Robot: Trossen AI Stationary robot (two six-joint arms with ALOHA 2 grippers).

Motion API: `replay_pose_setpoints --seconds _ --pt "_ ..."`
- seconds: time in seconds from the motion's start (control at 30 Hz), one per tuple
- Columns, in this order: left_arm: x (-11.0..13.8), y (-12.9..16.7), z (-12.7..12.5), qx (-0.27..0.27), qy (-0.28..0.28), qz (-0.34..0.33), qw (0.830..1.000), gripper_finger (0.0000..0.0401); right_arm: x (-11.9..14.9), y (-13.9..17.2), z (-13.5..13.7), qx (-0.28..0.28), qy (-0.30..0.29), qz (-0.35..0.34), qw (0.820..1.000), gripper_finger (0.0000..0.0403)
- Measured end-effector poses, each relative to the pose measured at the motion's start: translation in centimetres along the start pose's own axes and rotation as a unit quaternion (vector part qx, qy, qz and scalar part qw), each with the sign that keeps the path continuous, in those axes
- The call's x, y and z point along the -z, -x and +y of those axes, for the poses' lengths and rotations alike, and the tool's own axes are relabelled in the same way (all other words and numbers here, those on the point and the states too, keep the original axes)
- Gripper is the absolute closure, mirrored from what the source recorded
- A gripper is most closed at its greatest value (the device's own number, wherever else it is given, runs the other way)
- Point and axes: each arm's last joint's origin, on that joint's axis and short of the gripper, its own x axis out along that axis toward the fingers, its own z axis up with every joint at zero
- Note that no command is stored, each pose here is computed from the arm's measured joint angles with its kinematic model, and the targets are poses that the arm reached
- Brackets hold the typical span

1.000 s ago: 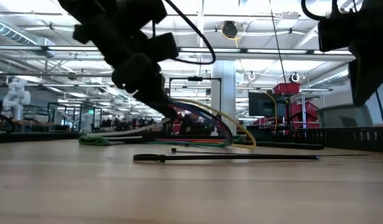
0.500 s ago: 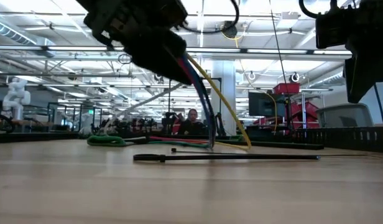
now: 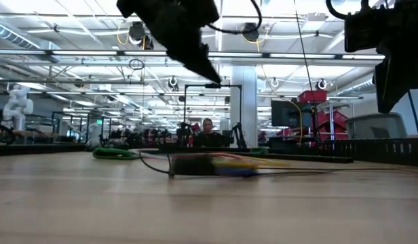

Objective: Ziptie cables
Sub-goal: Wrap the black zip tie on the cable

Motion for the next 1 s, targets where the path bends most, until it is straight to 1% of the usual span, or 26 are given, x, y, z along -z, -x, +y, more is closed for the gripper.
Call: replay_pose_setpoints --seconds 0.07,0.1,0.17,0.23,0.27,0.33,0.43,0.53,0.57,0.63,0.7,0.77,0.8,0.9,0.97,1.0 --pt "0.9 0.0 -0.1 0.010 -0.024 0.044 0.999 0.0235 -0.1 0.0 0.0 -0.003 -0.002 0.002 1.000 0.0235" --pt "1.4 0.1 -0.1 0.014 -0.023 0.070 0.997 0.0235 -0.1 0.0 0.1 -0.008 -0.011 0.001 1.000 0.0232" --pt "2.3 0.3 -0.1 0.022 0.003 0.115 0.993 0.0238 -0.4 -0.1 0.7 -0.043 -0.032 0.000 0.999 0.0228" --pt "3.0 0.6 -0.1 0.039 0.030 0.148 0.988 0.0242 -0.6 -0.4 1.6 -0.085 -0.029 0.012 0.996 0.0229" --pt "3.2 0.8 -0.1 0.046 0.039 0.153 0.986 0.0245 -0.4 -0.7 1.9 -0.094 -0.020 0.022 0.995 0.0231" --pt "3.5 1.3 -0.2 0.056 0.053 0.139 0.987 0.0250 -0.2 -1.7 2.4 -0.092 -0.001 0.032 0.995 0.0239" --pt "3.3 2.4 -0.1 0.045 0.077 0.075 0.993 0.0257 -0.3 -3.4 3.0 -0.085 0.027 0.035 0.995 0.0250" --pt "4.4 3.1 -0.4 0.034 0.123 0.038 0.991 0.0260 -0.9 -5.0 3.3 -0.086 0.036 0.025 0.995 0.0254" --pt "5.0 3.2 -0.7 0.034 0.139 0.038 0.989 0.0260 -1.2 -5.4 3.3 -0.083 0.037 0.024 0.996 0.0254" --pt "5.9 3.6 -1.7 0.042 0.159 0.033 0.986 0.0260 -1.9 -5.7 3.6 -0.084 0.046 0.017 0.995 0.0252" --pt "6.8 3.5 -3.3 0.062 0.165 0.048 0.983 0.0260 -2.6 -5.8 3.8 -0.082 0.063 0.010 0.995 0.0252" --pt "6.9 3.4 -5.0 0.084 0.165 0.048 0.982 0.0260 -3.1 -5.7 3.8 -0.076 0.084 0.006 0.993 0.0252" --pt "7.1 3.1 -6.0 0.095 0.163 0.055 0.981 0.0260 -3.3 -5.7 3.6 -0.072 0.090 0.006 0.993 0.0253" --pt "6.6 1.9 -8.7 0.129 0.153 0.023 0.980 0.0260 -3.6 -5.6 3.1 -0.057 0.091 0.013 0.994 0.0254" --pt "7.2 0.9 -10.2 0.130 0.157 0.046 0.978 0.0260 -3.5 -5.5 2.7 -0.045 0.094 0.022 0.994 0.0254" --pt "7.2 0.4 -10.7 0.124 0.164 0.047 0.978 0.0260 -3.4 -5.5 2.6 -0.039 0.095 0.027 0.994 0.0254"
